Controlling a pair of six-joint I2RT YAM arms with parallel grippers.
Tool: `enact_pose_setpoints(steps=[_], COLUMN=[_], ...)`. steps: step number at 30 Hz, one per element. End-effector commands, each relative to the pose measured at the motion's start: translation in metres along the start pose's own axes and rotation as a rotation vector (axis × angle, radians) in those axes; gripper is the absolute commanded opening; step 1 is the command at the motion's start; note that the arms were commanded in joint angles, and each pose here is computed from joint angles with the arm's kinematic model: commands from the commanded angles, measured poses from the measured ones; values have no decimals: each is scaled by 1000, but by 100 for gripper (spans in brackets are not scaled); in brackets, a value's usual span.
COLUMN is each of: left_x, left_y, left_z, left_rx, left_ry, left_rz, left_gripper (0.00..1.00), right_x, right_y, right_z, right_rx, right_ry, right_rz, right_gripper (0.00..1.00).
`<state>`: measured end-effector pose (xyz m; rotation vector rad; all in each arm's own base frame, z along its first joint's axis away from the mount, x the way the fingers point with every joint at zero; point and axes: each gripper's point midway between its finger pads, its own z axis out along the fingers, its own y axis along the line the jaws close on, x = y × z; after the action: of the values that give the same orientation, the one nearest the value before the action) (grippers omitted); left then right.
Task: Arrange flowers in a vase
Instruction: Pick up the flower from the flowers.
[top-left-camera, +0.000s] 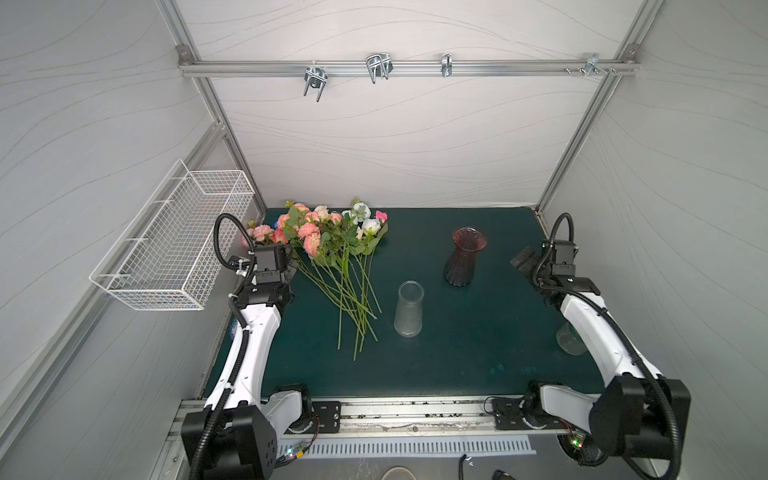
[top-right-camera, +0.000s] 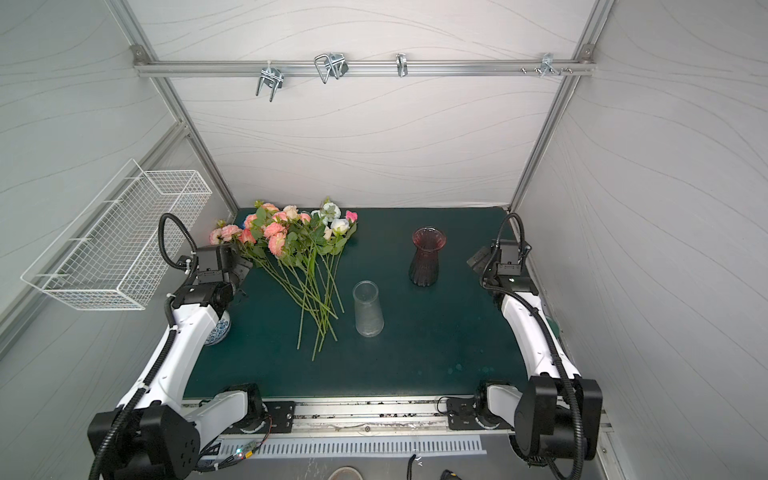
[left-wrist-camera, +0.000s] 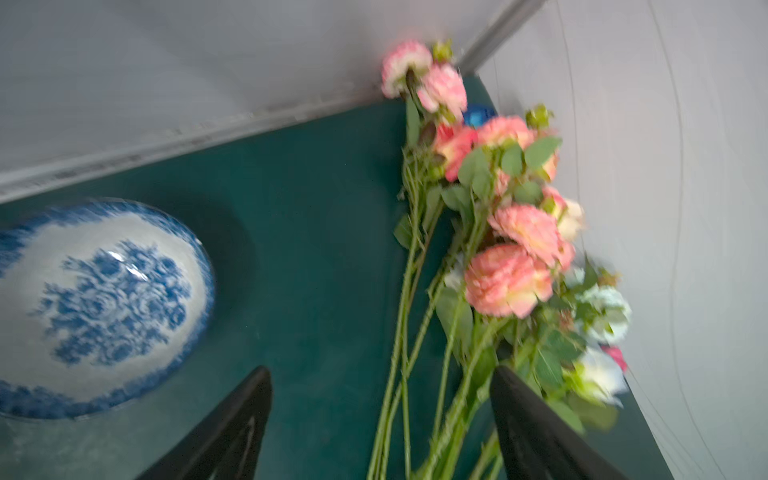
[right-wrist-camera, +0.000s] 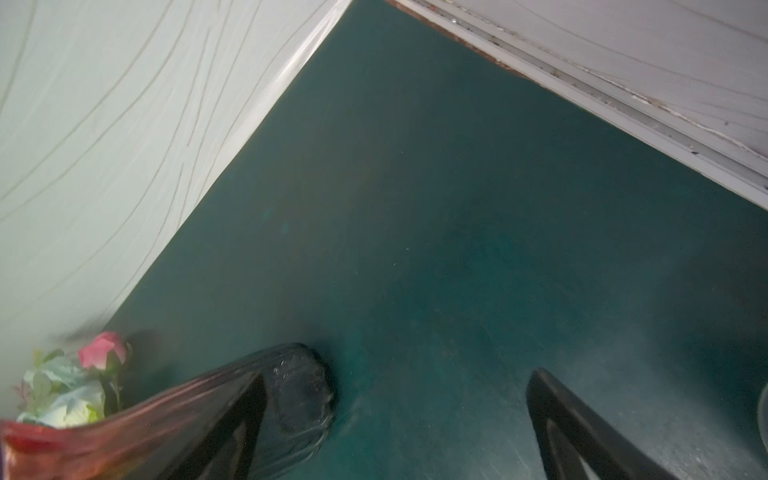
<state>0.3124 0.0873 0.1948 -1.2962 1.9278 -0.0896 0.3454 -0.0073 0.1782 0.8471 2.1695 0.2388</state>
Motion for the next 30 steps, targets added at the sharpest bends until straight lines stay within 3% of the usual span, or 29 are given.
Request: enact_pose_setpoints(steps=[1, 5, 9, 13, 18, 23, 30], left_x=[33, 76, 111, 131, 129, 119, 119], left_y=[-30, -28, -32, -47, -50, -55, -86], left_z=[-7, 14, 31, 40, 63, 84, 103], left_rx=[132, 129, 115, 110, 21, -51, 40], left_ry=[234, 430, 525, 528, 504, 461, 447], left_rz=[91, 97, 141, 217, 254, 312, 316], left_gripper=[83, 70, 66, 61, 45, 45, 42], right_x=[17, 36, 58, 73, 88, 90, 89], right_y=[16, 38, 60, 74, 81, 81, 81], right_z=[-21, -33, -41, -46, -46, -46, -46], right_rx=[-24, -108, -214, -253, -269, -276, -274], right_ry=[19, 45, 90, 114, 147, 151, 148], right_rz=[-121, -246, -317, -390, -435, -438, -438], right_gripper=[99, 99, 94, 85, 80, 80, 80])
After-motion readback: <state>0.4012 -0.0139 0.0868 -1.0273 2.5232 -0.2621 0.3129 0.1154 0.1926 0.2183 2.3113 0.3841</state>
